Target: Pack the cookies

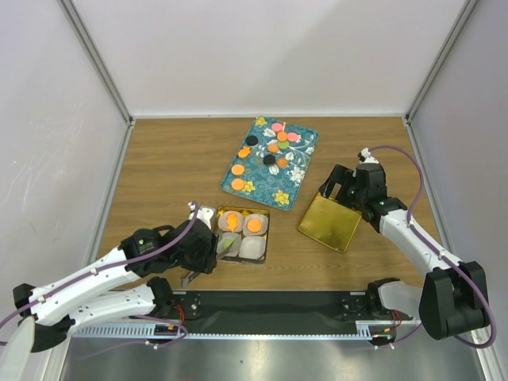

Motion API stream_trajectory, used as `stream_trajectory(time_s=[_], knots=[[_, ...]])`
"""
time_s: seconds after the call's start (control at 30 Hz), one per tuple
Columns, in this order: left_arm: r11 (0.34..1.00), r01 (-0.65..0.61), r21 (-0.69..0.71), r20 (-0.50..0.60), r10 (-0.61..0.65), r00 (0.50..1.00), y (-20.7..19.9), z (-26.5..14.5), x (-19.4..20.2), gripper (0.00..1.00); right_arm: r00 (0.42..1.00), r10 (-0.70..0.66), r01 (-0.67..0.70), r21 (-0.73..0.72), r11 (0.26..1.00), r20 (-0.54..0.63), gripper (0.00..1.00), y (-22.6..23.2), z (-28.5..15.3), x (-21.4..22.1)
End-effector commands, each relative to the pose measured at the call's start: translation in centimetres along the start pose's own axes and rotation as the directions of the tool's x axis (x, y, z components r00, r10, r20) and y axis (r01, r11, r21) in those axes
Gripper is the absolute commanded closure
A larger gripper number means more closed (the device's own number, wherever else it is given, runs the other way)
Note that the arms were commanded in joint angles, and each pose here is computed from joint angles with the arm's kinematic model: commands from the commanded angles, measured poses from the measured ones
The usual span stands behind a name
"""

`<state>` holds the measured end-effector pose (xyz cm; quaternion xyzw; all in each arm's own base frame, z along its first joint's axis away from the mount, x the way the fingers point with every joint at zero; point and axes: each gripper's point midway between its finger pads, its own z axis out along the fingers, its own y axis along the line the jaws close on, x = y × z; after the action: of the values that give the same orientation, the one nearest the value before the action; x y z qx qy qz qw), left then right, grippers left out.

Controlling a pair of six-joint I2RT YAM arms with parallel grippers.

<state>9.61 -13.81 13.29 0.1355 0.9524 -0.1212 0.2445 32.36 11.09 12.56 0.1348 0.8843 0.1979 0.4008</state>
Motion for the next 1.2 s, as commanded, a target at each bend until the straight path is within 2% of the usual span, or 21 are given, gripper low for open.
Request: stream_trajectory(time_s=[0.0,0.17,0.3,0.43,0.6,0.8,0.93,1.17], knots=[[1.0,-0.001,0.019,0.038,0.0,0.999,-0.6,-0.7,-1.2,0.44,0.997,-0.021,0.024,-0.036,0.999,0.073,0.0,1.4,-1.0,-2.6],[0.998,-0.006,0.065,0.11,-0.001,0.994,-1.9,-2.6,-3.6,0.48,0.997,-0.017,0.02,-0.04,0.999,0.072,0.0,1.5,-1.0,-2.6],[0.997,-0.019,0.079,0.193,0.004,0.981,-3.2,-4.6,-7.1,0.48,0.997,-0.017,0.02,-0.04,0.999,0.072,0.0,1.4,-1.0,-2.6],[0.999,-0.051,-0.001,0.25,0.049,0.967,-3.2,-5.2,-10.8,0.47,0.997,-0.018,0.021,-0.043,0.999,0.068,0.0,1.5,-0.9,-2.5],[0.999,-0.039,-0.01,0.263,0.04,0.964,-3.1,-3.0,-15.6,0.49,0.998,-0.014,0.017,-0.043,0.999,0.061,0.0,1.4,-0.9,-2.4],[0.997,0.001,-0.078,0.261,0.019,0.965,-0.6,1.3,-20.4,0.5,0.998,-0.016,0.019,-0.05,0.999,0.059,0.0,1.5,-0.8,-2.3],[0.991,0.017,-0.132,0.205,0.011,0.979,0.7,4.9,-21.7,0.49,0.998,-0.015,0.018,-0.052,0.998,0.056,0.0,1.5,-0.8,-2.3],[0.989,0.027,-0.143,0.168,-0.002,0.986,1.1,8.1,-22.7,0.45,0.999,-0.013,0.016,-0.054,0.998,0.053,0.0,1.5,-0.8,-2.2]])
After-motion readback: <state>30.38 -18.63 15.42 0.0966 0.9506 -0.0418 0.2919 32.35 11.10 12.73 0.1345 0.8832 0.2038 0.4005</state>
